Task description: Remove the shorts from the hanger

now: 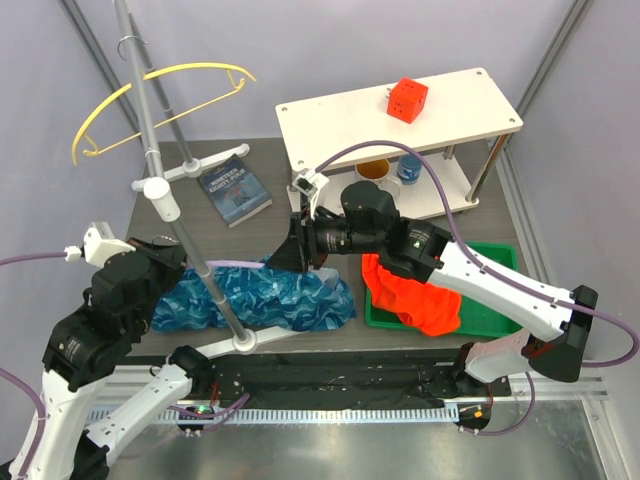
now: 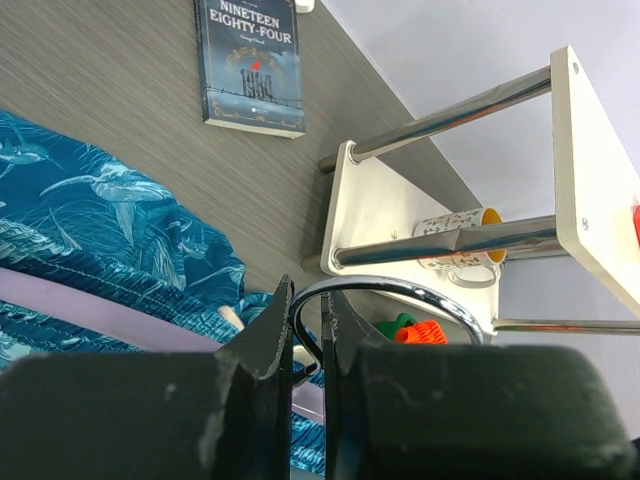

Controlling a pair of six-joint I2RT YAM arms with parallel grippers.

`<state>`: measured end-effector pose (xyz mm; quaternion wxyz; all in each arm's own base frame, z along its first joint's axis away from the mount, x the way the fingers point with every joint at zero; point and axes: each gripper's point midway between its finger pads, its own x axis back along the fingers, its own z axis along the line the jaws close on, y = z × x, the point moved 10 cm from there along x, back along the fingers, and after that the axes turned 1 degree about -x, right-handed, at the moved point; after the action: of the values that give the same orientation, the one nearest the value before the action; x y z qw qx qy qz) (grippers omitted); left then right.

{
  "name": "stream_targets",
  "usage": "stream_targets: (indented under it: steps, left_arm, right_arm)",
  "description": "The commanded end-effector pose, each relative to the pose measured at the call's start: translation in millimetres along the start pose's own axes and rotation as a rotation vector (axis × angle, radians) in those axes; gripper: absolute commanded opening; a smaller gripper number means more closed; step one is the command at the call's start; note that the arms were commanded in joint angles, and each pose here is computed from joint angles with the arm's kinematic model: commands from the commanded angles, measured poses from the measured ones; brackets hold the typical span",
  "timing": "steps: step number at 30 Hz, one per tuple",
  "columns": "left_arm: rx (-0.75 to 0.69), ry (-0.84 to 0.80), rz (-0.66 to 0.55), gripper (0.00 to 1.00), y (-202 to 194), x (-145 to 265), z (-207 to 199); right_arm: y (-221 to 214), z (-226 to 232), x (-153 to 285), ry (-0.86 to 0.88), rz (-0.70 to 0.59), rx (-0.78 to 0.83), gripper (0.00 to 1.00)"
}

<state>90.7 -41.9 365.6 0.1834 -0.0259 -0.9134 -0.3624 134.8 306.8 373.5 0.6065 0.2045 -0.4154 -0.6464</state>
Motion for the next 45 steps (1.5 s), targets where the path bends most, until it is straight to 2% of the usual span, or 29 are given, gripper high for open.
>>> stream_targets:
  steps: [1,3,7,9,10,16,19,20,23,25,26,27,30,31,33,34,35,37,40,43,44,45]
  left_arm:
    - [0.062,-0.049,-0.033,0.0,6.4,2.5,-7.7]
    - [0.058,-0.047,-0.032,0.0,5.9,2.3,-7.3]
    - [0.061,-0.029,-0.038,0.0,6.6,3.5,-4.2]
    - [0.085,0.005,-0.068,0.0,9.0,5.3,1.5]
    - [0.147,0.004,-0.095,0.0,12.9,10.2,5.0]
    - [0.357,0.028,-0.321,0.01,30.0,15.7,23.3]
    - [0.39,0.046,-0.357,0.01,32.8,15.7,25.9]
    - [0.406,0.047,-0.358,0.01,34.1,16.6,24.9]
    - [0.431,0.045,-0.34,0.0,33.3,16.2,22.2]
    - [0.479,0.04,-0.308,0.0,30.6,16.3,20.9]
    - [0.545,0.032,-0.295,0.0,30.1,16.3,19.0]
    - [0.571,0.026,-0.279,0.0,28.4,16.3,18.7]
    - [0.648,-0.009,-0.225,0.0,24.7,15.5,12.8]
    - [0.674,-0.017,-0.218,0.0,24.9,16.1,11.9]
    - [0.739,-0.035,-0.2,0.01,24.6,15.8,8.5]
    - [0.764,-0.045,-0.199,0.0,25.4,16.1,7.6]
    - [0.795,-0.07,-0.192,0.0,24.9,15.4,5.4]
    - [0.853,-0.088,-0.175,0.0,22.7,12.7,3.0]
    - [0.91,-0.129,-0.162,0.0,25.6,15.4,-0.6]
    - [0.897,-0.141,-0.192,0.0,31.4,21.1,1.5]
    - [0.883,-0.144,-0.207,0.0,33.7,24.0,3.7]
    - [0.863,-0.139,-0.235,0.0,36.2,25.7,6.4]
  right_arm:
    - [12.5,6.8,2.5,0.017,-0.075,0.018,0.28]
    - [12.2,6.7,2.8,0.015,-0.074,0.014,0.2]
    - [9.8,4.1,12.3,-0.033,-0.105,0.028,0.12]
    - [-0.7,-4.3,17.6,-0.078,-0.109,0.044,0.03]
    - [0.7,-2.6,29.9,-0.095,-0.149,0.083,0.01]
    - [-39.5,-25.3,64.7,-0.217,-0.189,0.117,0.01]
    - [-62.5,-35.0,85.7,-0.285,-0.207,0.082,0.01]
    - [-71.8,-44.9,89.5,-0.359,-0.224,0.065,0.01]
    - [-84.1,-49.5,99.3,-0.384,-0.249,0.025,0.01]
    - [-83.1,-47.8,93.7,-0.346,-0.254,0.01,0.01]
    - [-79.5,-44.7,90.5,-0.318,-0.255,0.013,0.01]
    - [-78.9,-43.5,76.1,-0.256,-0.207,0.021,0.01]
    - [-58.3,-34.9,54.4,-0.184,-0.191,0.05,0.01]
    - [-58.4,-41.5,32.9,-0.174,-0.141,0.05,0.01]
    - [-38.4,-32.7,16.6,-0.114,-0.136,0.072,0.01]
    - [-42.6,-39.9,-6.2,-0.092,-0.065,0.057,0.01]
    - [-27.0,-30.5,-12.9,-0.055,-0.083,0.059,0.01]
    - [-23.4,-32.4,-34.9,-0.009,-0.058,0.039,0.01]
    - [-9.2,-25.5,-46.2,0.043,-0.115,0.012,0.01]
    - [-6.6,-24.8,-46.6,0.037,-0.122,0.011,0.01]
    - [-1.9,-25.7,-40.7,-0.002,-0.15,0.04,0.01]
    - [-5.3,-28.6,-33.9,-0.057,-0.123,0.047,0.01]
